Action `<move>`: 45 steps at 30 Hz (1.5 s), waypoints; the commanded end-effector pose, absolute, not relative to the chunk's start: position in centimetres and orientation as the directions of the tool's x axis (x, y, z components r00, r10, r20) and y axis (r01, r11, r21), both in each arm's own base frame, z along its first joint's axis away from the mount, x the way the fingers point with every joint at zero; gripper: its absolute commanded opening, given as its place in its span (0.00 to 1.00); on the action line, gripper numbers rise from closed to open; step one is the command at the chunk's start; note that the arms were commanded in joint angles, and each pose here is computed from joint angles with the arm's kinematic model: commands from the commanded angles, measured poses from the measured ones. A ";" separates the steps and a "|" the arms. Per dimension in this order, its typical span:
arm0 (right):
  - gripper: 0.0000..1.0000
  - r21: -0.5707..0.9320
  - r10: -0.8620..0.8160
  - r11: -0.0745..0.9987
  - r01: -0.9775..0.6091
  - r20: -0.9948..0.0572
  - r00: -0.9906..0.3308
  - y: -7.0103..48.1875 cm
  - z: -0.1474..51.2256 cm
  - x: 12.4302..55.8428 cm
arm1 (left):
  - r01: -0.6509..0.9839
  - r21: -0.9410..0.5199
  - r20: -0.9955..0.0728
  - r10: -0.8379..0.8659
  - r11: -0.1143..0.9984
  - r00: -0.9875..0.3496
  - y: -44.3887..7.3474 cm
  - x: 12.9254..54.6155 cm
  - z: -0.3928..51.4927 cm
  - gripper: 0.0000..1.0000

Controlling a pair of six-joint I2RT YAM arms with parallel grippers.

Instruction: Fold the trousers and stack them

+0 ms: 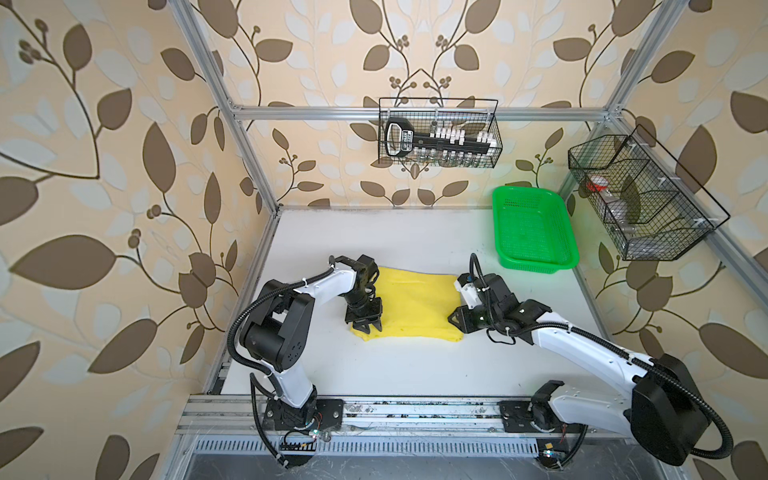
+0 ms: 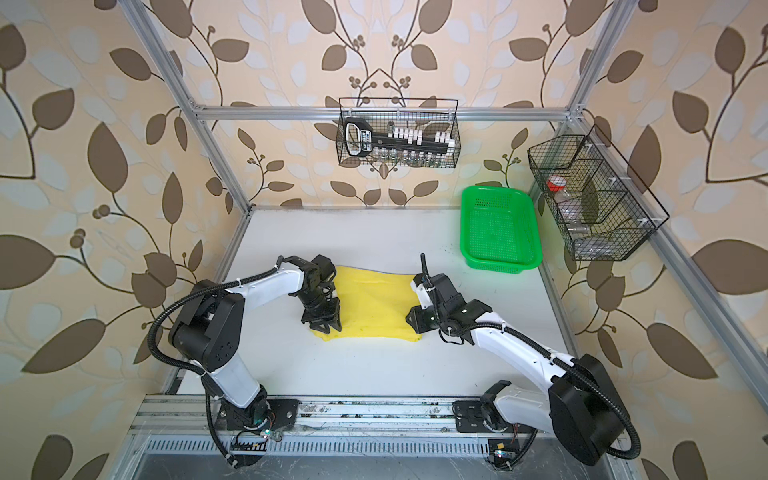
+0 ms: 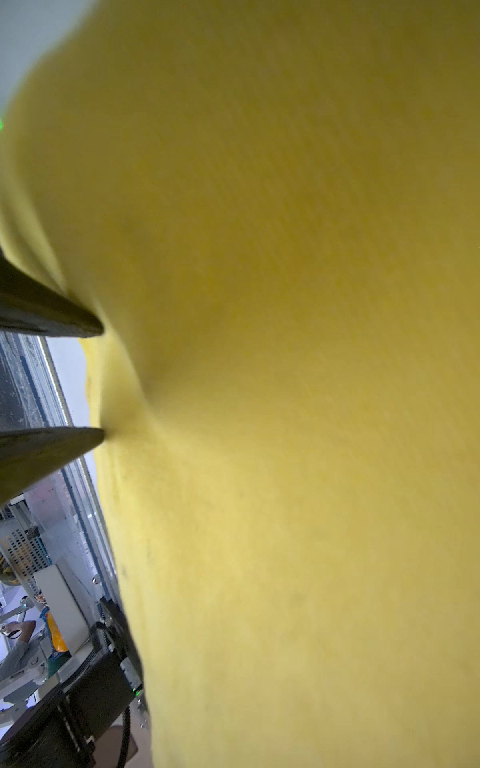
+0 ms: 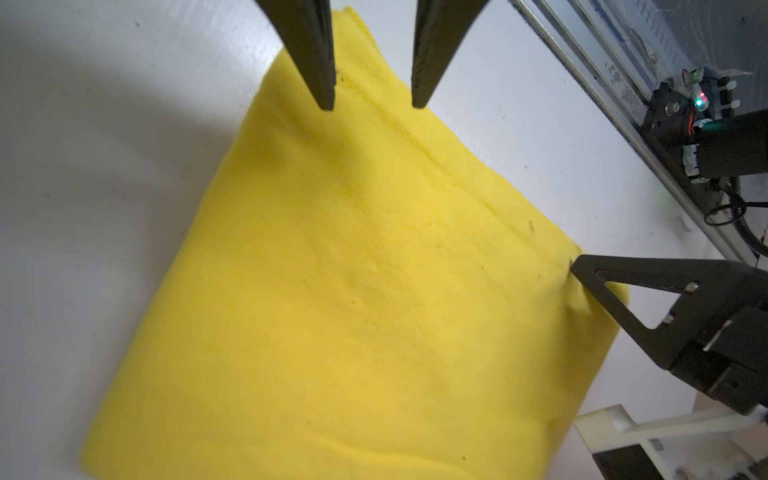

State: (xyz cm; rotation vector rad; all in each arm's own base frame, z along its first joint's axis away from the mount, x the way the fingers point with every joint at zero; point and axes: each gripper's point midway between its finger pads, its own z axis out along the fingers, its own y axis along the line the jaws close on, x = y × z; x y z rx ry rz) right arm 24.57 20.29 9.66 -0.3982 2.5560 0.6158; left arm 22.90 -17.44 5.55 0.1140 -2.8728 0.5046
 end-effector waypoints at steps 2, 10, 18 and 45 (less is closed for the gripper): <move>0.37 0.318 -0.220 0.851 -0.417 -0.506 -0.834 22.1 8.2 24.8 | -0.061 -0.360 0.138 -0.012 0.931 -0.990 -17.6 24.3 9.7 0.40; 0.45 0.137 -0.313 0.903 -0.407 -0.440 -0.842 21.3 3.5 24.5 | -0.053 -0.183 0.075 -0.040 0.982 -0.996 -13.8 27.4 6.4 0.46; 0.51 -0.006 -0.329 0.934 -0.357 -0.401 -0.855 19.0 1.7 25.0 | -0.053 -0.194 0.110 -0.032 0.979 -0.993 -14.5 28.8 3.3 0.43; 0.75 0.078 -0.196 0.950 -0.301 -0.602 -0.774 27.7 7.6 33.8 | 0.018 -0.302 -0.119 -0.019 0.953 -0.993 -16.5 37.2 11.8 0.56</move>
